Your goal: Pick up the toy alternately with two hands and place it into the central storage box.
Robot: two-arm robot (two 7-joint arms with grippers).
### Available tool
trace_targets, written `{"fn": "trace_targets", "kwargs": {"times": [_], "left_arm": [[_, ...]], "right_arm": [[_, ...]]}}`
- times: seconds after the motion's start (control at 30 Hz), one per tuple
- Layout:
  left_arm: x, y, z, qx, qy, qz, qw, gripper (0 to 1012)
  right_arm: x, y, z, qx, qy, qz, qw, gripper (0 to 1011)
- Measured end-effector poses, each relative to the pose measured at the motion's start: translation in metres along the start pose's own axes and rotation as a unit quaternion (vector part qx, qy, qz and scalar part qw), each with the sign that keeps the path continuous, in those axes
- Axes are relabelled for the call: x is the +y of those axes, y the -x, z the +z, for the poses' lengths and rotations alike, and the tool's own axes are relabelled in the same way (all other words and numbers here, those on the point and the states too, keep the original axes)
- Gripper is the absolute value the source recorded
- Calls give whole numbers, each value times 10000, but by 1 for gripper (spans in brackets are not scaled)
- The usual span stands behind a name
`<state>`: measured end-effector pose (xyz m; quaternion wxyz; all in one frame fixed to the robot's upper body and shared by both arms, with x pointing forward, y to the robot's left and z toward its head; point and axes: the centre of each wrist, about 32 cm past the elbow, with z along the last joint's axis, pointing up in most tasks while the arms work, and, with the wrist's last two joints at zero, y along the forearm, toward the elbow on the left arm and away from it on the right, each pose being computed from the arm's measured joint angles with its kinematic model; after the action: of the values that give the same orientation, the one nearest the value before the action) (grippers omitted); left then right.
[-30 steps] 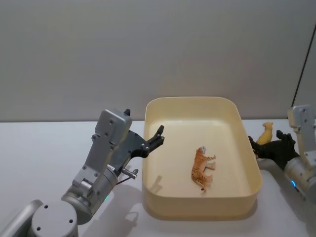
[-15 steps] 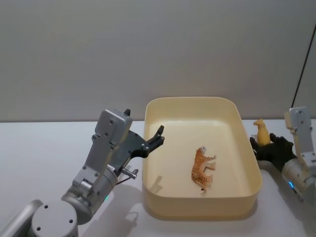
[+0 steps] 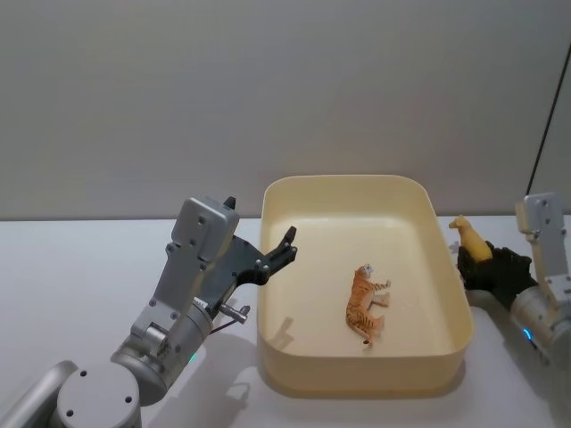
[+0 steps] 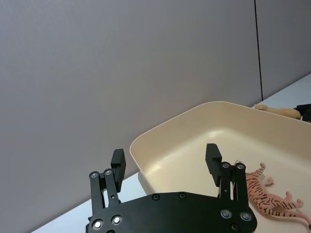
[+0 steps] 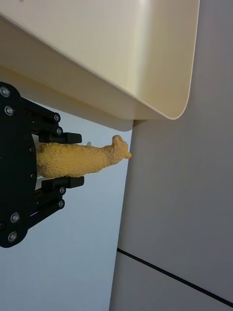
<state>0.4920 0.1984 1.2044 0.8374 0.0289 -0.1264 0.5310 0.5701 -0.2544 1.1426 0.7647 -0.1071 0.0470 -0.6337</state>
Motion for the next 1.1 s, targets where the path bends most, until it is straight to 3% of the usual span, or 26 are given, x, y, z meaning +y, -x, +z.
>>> {"fn": "trace_targets", "kwargs": {"times": [0.33, 0.8, 1.1], "left_arm": [[0, 0, 0, 0, 0, 0, 10000, 1002], [0, 0, 0, 0, 0, 0, 10000, 1001], [0, 0, 0, 0, 0, 0, 10000, 1001]], "right_arm": [[-148, -83, 97, -12, -390, 66, 9992, 373], [-510, -237, 521, 54, -1236, 374, 9916, 373], [-589, -236, 689, 125, -1361, 797, 9874, 373]]}}
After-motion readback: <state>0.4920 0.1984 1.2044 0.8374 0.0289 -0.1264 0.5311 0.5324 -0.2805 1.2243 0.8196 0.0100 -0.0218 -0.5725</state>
